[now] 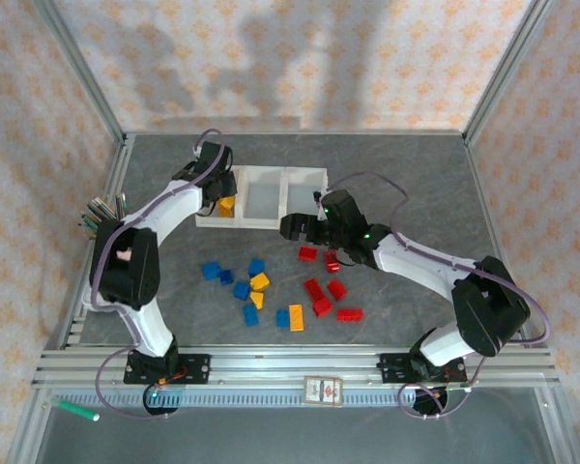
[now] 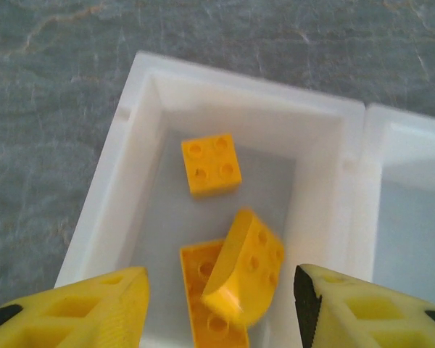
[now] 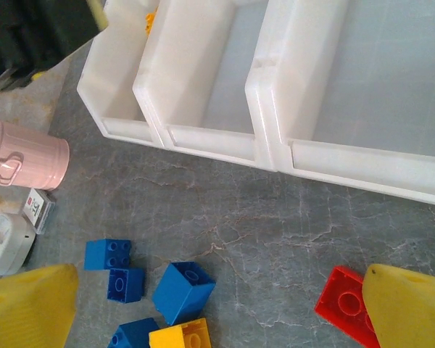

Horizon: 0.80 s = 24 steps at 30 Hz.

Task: Sort the legos into containers by color
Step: Place the lego in the container, then move the lego to the bottom-center of the table.

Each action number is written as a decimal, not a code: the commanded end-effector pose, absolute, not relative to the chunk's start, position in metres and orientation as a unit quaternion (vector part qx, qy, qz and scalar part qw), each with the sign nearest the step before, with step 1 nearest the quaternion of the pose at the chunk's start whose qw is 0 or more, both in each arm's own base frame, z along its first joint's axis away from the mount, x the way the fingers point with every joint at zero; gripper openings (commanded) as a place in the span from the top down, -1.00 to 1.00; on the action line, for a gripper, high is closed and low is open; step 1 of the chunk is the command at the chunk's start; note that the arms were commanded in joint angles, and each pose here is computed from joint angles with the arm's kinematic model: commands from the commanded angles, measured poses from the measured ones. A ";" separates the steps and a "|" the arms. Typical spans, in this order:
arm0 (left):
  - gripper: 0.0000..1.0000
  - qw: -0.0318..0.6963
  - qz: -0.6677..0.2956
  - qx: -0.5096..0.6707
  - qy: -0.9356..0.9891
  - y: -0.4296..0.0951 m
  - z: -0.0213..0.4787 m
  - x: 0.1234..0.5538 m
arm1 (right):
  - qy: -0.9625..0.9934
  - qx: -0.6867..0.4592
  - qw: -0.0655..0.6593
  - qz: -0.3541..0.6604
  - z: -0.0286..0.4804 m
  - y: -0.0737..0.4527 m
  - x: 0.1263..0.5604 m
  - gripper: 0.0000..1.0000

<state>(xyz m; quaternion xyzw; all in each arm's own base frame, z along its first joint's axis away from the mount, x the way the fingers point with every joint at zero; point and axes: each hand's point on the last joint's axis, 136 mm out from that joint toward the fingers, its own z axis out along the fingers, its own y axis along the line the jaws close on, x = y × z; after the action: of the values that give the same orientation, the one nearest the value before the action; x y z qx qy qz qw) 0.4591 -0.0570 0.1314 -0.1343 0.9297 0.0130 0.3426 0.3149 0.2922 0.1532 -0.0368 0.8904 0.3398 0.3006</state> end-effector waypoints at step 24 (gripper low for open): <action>-0.29 0.258 -0.086 -0.038 0.961 -0.196 0.102 0.252 | 0.926 -0.047 0.223 0.302 0.073 0.242 0.245 -0.99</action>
<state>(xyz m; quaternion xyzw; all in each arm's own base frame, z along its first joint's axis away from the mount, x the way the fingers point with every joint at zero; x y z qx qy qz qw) 0.2659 -0.2066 0.1106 -0.0029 0.9574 -0.1086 0.2677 0.2427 0.2431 0.0680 -0.0415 0.9304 0.3017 0.2041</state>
